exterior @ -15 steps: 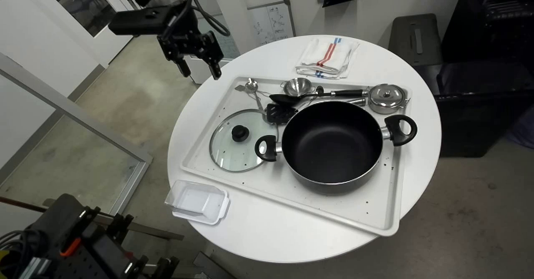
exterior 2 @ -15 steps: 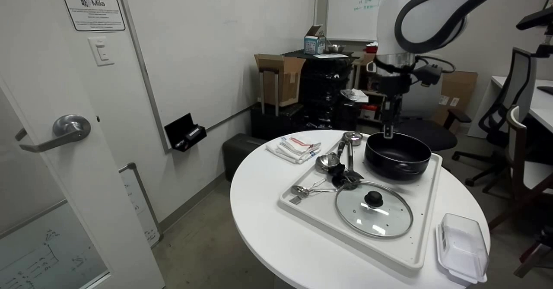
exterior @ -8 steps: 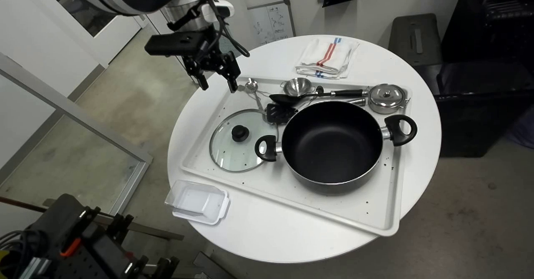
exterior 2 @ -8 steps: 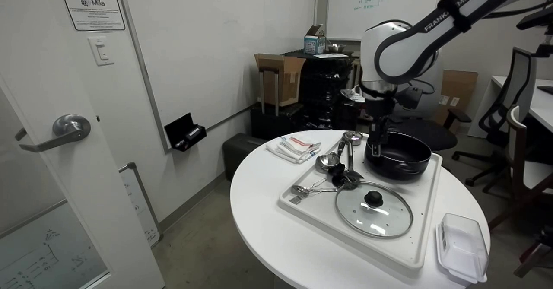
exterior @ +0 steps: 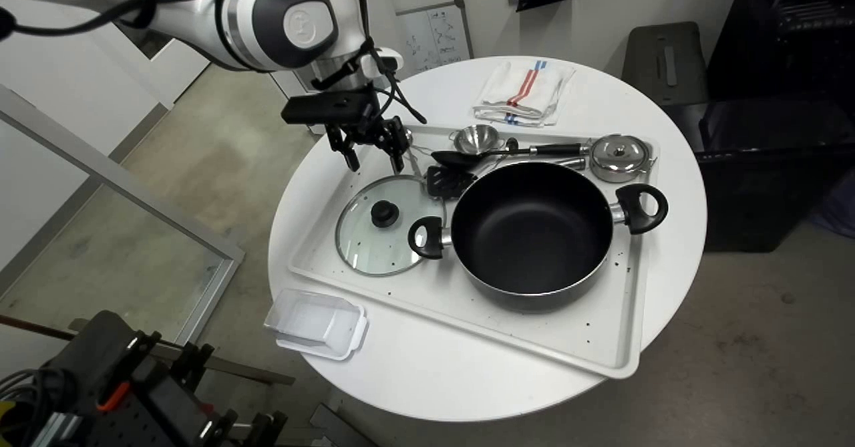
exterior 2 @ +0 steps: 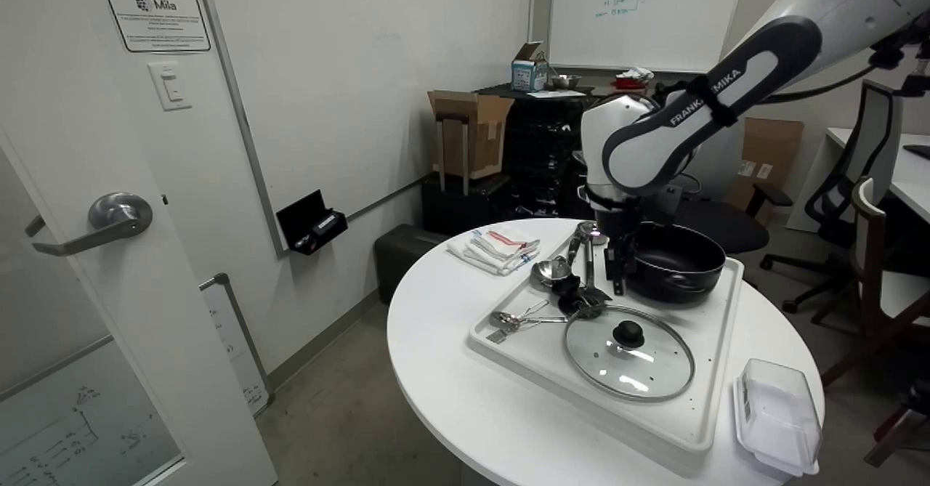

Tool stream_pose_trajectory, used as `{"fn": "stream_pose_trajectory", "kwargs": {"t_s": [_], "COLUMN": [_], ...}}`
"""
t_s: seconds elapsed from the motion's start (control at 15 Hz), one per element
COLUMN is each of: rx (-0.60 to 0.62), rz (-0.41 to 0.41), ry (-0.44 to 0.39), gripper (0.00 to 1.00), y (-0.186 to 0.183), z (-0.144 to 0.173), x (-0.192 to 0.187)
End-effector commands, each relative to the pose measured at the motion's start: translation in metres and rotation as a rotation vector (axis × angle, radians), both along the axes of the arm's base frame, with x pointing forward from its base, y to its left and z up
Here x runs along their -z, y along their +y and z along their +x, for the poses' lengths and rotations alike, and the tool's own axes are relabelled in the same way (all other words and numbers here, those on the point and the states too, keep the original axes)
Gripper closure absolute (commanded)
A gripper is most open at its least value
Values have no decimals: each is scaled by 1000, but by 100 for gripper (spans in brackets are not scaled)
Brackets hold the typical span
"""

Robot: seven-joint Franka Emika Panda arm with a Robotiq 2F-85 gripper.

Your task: Put the glass lid on the black pot.

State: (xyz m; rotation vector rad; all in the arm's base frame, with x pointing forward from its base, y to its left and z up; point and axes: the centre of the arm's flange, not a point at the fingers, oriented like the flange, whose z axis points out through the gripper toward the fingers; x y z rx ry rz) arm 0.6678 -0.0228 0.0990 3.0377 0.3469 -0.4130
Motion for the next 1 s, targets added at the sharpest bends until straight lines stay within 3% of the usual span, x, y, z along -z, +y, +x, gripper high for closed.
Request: {"fn": "stream_pose_trajectory", "kwargs": {"t_s": [0.0,0.93], "rx": [-7,-45], "rz": [-5,-22], "ry": [11,69], "gripper": [0,0], "y": [1,24], "z": [1,-14], "x": [8,49]}}
